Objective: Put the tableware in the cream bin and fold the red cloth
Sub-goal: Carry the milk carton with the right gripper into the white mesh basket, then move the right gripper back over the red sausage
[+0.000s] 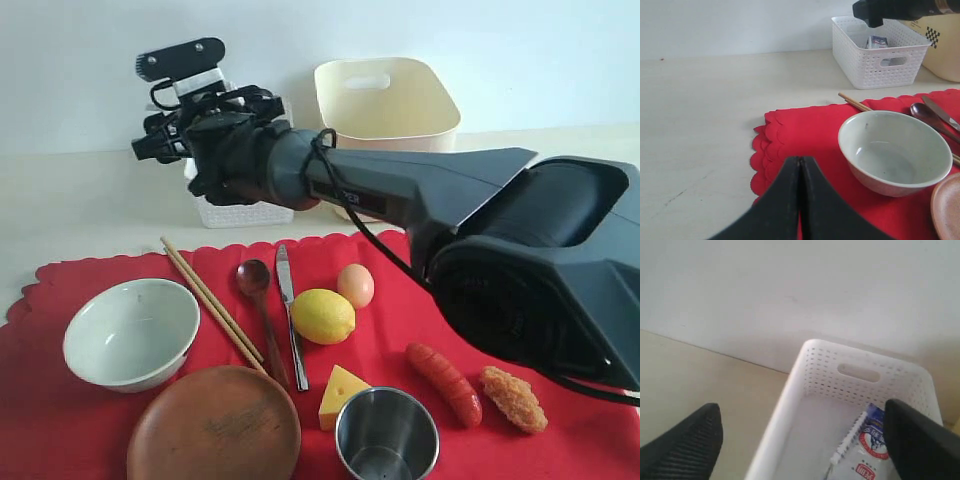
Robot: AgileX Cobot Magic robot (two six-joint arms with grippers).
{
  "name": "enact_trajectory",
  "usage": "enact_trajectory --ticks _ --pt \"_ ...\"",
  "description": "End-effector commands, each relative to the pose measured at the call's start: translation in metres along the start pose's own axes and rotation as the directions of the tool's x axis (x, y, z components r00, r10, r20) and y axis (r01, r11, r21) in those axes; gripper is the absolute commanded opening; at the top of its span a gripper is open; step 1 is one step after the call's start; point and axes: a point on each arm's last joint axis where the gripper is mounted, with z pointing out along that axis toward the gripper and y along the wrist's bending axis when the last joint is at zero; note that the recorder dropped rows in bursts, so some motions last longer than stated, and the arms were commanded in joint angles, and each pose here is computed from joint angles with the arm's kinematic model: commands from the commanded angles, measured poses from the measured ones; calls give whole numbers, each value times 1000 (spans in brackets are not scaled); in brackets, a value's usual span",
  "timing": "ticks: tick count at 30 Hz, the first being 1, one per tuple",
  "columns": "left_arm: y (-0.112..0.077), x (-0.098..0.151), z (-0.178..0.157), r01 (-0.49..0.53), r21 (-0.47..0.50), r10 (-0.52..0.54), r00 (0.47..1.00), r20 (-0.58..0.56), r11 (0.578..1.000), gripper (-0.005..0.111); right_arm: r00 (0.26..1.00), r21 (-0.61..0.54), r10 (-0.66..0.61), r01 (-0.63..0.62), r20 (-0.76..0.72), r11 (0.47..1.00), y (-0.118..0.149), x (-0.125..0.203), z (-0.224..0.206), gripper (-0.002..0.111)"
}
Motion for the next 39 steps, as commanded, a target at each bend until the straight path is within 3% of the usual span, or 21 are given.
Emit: enact_trajectory --ticks 1,5,16,19,23,32,39 --pt "0 0 0 3 6 -3 1000 14 1000 0 999 3 -45 45 -5 999 16 -23 -23 82" --pt "0 0 0 3 6 -3 1000 14 1000 0 987 1 -127 128 -102 992 20 -32 -40 78" --pt "0 0 0 3 6 -3 1000 14 1000 0 856 -252 -348 266 -382 930 10 -65 -96 75" --pt "0 0 0 3 6 -3 1000 14 1000 0 816 -281 -397 299 -420 912 2 -75 -112 75" --pt "0 0 0 3 6 -3 1000 14 1000 0 819 -289 -402 302 -409 909 -10 -86 -134 75" --pt "0 0 0 3 6 -3 1000 14 1000 0 808 -311 -438 332 -394 891 -53 -79 -194 75" --pt "0 0 0 3 6 -3 1000 14 1000 0 797 -254 -392 306 -459 918 -113 -61 -232 75"
